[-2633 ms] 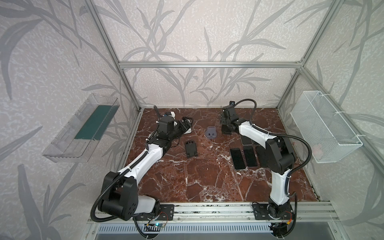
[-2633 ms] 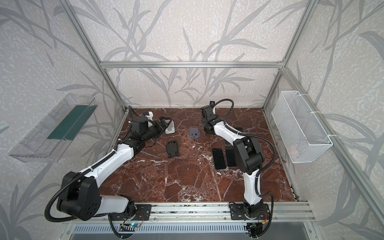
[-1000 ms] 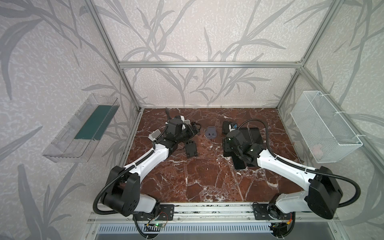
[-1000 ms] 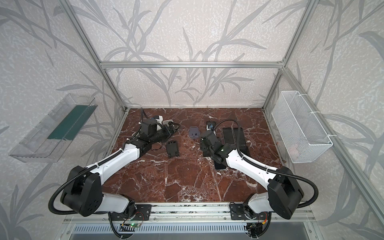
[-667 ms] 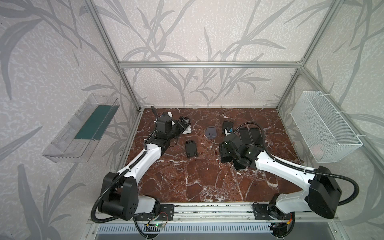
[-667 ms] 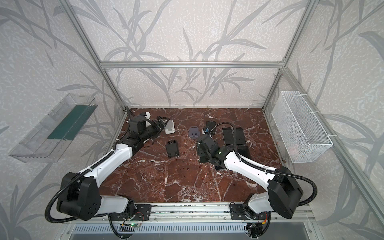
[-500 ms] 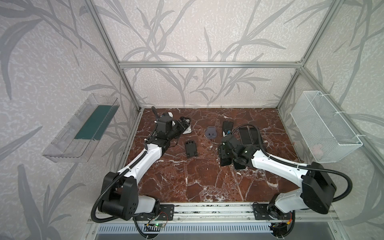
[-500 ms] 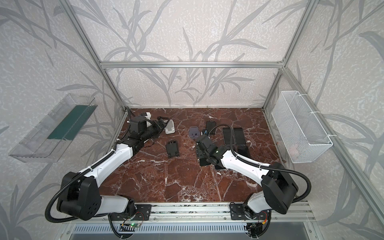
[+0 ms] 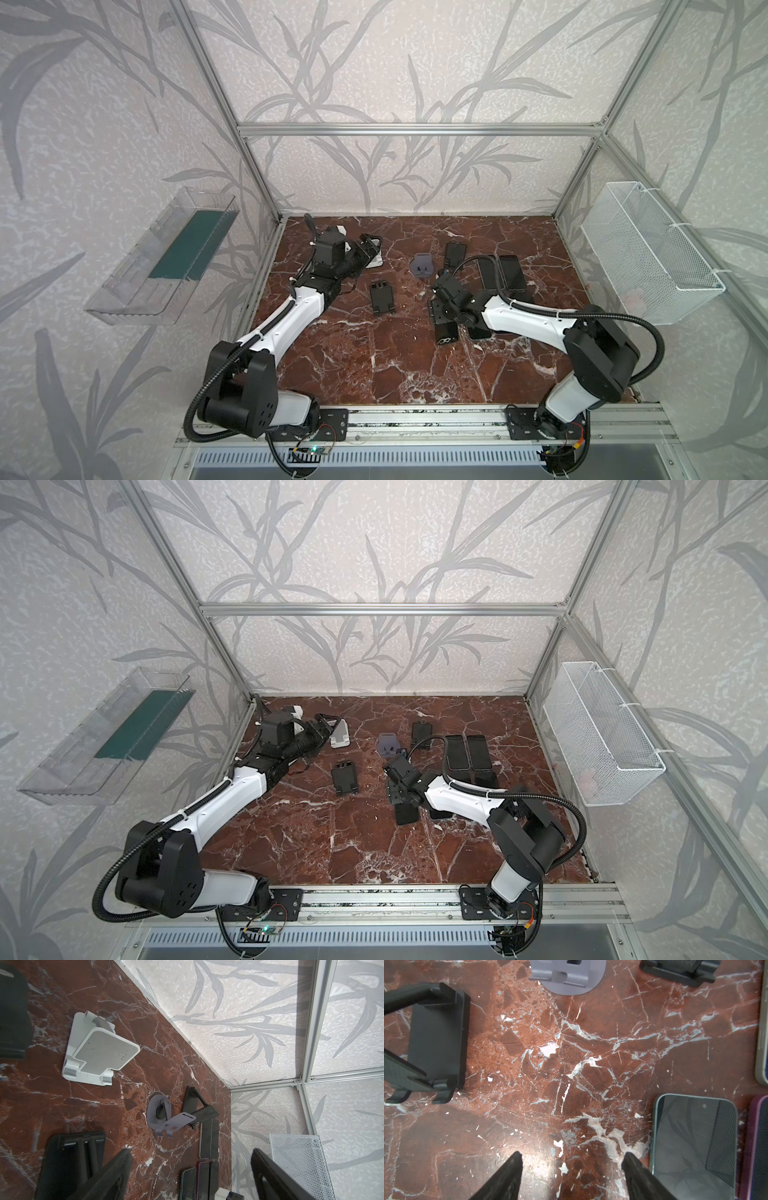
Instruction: Remove the phone from the phone stand
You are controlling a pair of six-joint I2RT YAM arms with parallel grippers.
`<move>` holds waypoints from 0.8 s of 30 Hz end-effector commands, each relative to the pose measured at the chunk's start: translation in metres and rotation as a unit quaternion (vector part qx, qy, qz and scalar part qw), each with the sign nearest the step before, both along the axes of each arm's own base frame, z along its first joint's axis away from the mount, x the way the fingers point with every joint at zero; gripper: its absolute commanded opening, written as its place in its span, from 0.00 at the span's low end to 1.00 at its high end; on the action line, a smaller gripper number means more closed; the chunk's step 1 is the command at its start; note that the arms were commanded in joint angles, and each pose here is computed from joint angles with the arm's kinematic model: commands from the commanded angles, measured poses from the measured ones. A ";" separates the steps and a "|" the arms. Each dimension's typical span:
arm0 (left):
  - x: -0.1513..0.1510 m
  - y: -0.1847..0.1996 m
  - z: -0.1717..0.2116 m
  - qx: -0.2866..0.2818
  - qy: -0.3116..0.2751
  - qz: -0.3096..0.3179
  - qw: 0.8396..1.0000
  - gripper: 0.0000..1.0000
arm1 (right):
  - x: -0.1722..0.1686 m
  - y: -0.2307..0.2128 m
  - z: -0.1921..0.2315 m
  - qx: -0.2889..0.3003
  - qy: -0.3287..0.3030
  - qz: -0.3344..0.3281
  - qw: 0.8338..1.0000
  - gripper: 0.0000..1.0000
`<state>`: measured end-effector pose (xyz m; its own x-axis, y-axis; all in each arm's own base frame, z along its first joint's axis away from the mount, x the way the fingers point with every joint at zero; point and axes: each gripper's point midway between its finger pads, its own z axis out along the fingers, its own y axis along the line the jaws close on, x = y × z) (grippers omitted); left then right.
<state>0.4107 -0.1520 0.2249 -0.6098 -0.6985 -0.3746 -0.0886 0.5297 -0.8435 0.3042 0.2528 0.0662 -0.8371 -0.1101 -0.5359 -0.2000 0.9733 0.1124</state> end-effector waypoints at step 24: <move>0.002 -0.007 -0.002 -0.016 0.000 -0.012 1.000 0.89 | 0.017 -0.013 -0.045 -0.006 0.044 -0.042 0.998 0.69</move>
